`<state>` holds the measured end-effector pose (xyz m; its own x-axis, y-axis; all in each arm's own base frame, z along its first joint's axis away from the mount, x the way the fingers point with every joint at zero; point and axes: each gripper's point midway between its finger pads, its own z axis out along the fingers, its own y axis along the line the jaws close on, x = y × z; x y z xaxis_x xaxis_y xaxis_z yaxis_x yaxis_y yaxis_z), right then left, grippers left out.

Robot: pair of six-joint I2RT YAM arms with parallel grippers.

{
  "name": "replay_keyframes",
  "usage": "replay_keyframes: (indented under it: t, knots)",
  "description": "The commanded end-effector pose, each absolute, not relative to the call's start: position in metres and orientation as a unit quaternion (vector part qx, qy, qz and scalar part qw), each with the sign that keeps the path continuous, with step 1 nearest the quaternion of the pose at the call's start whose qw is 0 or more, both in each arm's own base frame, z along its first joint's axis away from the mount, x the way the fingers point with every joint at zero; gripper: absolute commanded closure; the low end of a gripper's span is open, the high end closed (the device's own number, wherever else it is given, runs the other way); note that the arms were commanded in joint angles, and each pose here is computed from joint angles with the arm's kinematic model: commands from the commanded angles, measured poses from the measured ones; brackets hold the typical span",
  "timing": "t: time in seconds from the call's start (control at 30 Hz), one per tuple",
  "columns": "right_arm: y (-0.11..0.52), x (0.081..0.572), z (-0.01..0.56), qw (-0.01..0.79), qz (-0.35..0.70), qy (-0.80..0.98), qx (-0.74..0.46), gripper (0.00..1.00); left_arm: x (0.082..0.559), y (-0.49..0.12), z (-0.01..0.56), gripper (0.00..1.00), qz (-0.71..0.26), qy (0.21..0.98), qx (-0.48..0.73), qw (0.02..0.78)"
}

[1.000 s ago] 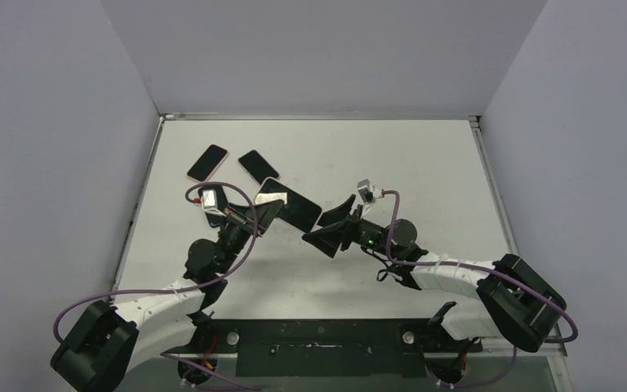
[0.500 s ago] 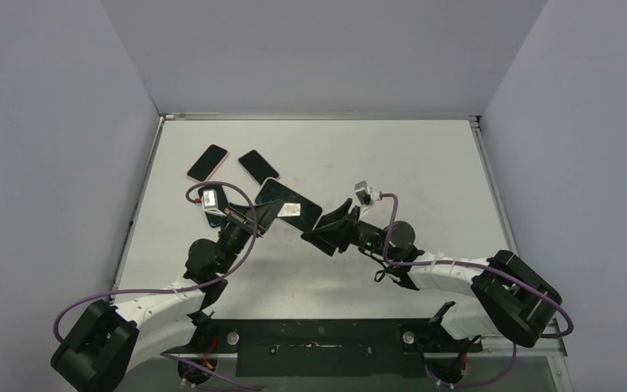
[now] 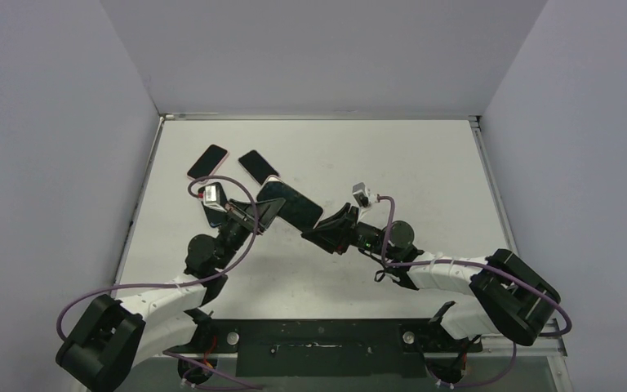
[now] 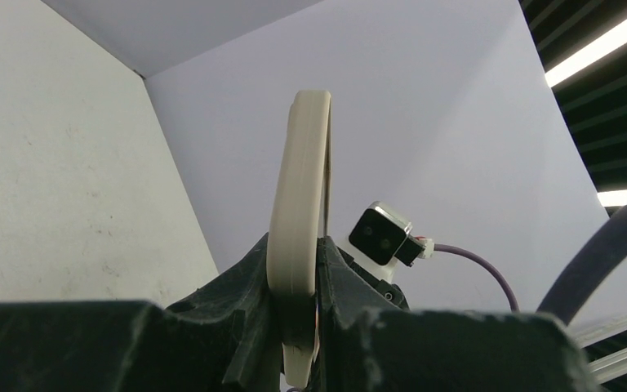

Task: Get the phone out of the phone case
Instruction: Remove the phone case from the phone.

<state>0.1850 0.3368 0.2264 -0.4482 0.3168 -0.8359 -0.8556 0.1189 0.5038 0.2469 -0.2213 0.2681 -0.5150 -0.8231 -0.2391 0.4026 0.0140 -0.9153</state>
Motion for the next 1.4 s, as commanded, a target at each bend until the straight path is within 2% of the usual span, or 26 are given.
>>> replay_keyframes:
  t: [0.0,0.4,0.73,0.77,0.8,0.83,0.9,0.97,1.23,1.37]
  knots:
    - [0.336,0.176,0.239,0.528,0.589,0.522,-0.317,0.99,0.243,-0.233,0.289,1.0,-0.711,0.539,-0.155,0.426]
    - [0.336,0.19,0.224,0.556,0.487,0.536,-0.408,1.0,0.24,-0.244,0.284,1.0,-0.716,0.559,-0.122,0.401]
    - [0.335,0.207,0.214,0.56,0.449,0.557,-0.417,1.0,0.233,-0.248,0.296,1.0,-0.727,0.553,-0.07,0.4]
    - [0.334,0.207,0.214,0.559,0.45,0.558,-0.416,0.97,0.233,-0.248,0.297,1.0,-0.726,0.554,-0.066,0.403]
    - [0.332,0.207,0.213,0.559,0.45,0.56,-0.414,0.89,0.234,-0.246,0.297,1.0,-0.724,0.554,-0.062,0.406]
    - [0.33,0.206,0.212,0.558,0.449,0.563,-0.412,0.8,0.234,-0.246,0.297,1.0,-0.722,0.556,-0.057,0.408]
    - [0.323,0.206,0.208,0.556,0.446,0.571,-0.407,0.53,0.236,-0.243,0.297,1.0,-0.718,0.557,-0.052,0.415]
    - [0.314,0.205,0.207,0.557,0.445,0.578,-0.397,0.36,0.238,-0.241,0.296,1.0,-0.711,0.561,-0.044,0.422]
    - [0.284,0.206,0.226,0.57,0.45,0.591,-0.35,0.03,0.239,-0.247,0.292,1.0,-0.681,0.589,0.023,0.435]
    - [0.284,0.2,0.233,0.543,0.444,0.607,-0.374,0.0,0.237,-0.251,0.29,1.0,-0.666,0.602,0.059,0.437]
